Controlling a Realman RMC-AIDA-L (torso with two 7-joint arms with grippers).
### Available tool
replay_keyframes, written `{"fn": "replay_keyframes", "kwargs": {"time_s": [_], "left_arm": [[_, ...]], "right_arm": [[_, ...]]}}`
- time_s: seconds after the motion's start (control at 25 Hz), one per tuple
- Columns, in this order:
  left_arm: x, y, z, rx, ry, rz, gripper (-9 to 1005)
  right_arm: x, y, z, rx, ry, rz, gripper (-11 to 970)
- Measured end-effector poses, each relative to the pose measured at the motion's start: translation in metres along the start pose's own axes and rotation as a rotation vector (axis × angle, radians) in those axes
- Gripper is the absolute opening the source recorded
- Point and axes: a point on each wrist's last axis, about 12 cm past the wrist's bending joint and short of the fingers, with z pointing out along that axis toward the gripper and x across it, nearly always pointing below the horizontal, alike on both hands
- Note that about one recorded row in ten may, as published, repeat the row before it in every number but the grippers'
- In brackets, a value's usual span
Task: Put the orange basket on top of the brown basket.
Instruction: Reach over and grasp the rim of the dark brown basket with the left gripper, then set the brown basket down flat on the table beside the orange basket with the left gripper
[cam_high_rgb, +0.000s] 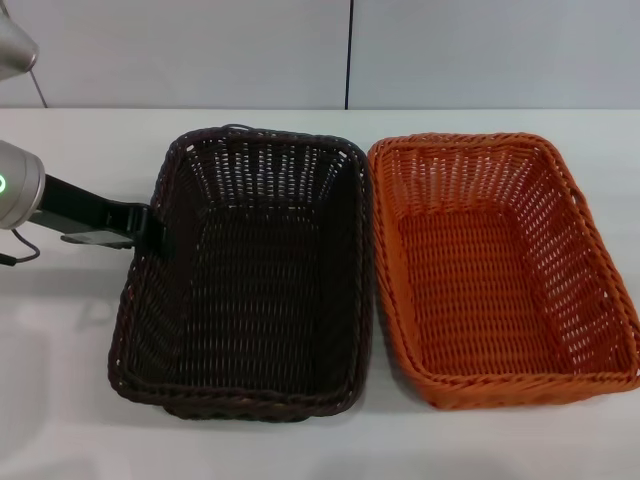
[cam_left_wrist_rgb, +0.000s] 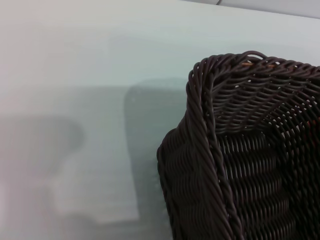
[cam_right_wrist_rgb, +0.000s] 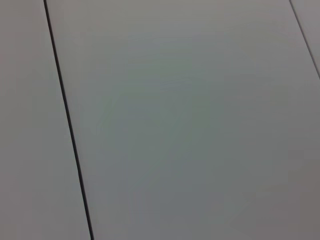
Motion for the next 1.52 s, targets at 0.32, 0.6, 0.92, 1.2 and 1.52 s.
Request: {"fn": "replay_keyframes", "kwargs": {"time_s": [0.32, 0.6, 0.92, 1.2, 1.52], "left_arm": [[-0.002, -0.001, -0.001, 0.0, -0.002, 0.005, 219], [-0.014, -0.004, -0.024, -0.032, -0.09, 0.077, 212], [-0.027, 0.005, -0.069, -0.055, -0.202, 0.156, 211], [-0.037, 0.01, -0.104, 0.003, -0.247, 0.273, 216], [-0.038, 0.003, -0.107, 0.144, -0.145, 0.466, 222]], "right_arm": [[0.0, 0.0, 0.0, -0.001, 0.0, 0.001, 652], [0.001, 0.0, 0.0, 0.0, 0.002, 0.001, 652], [0.001, 0.001, -0.001, -0.001, 0.004, 0.004, 652], [0.003, 0.002, -0.002, -0.001, 0.007, 0.006, 652], [0.004, 0.003, -0.003, 0.0, 0.01, 0.009, 652]]}}
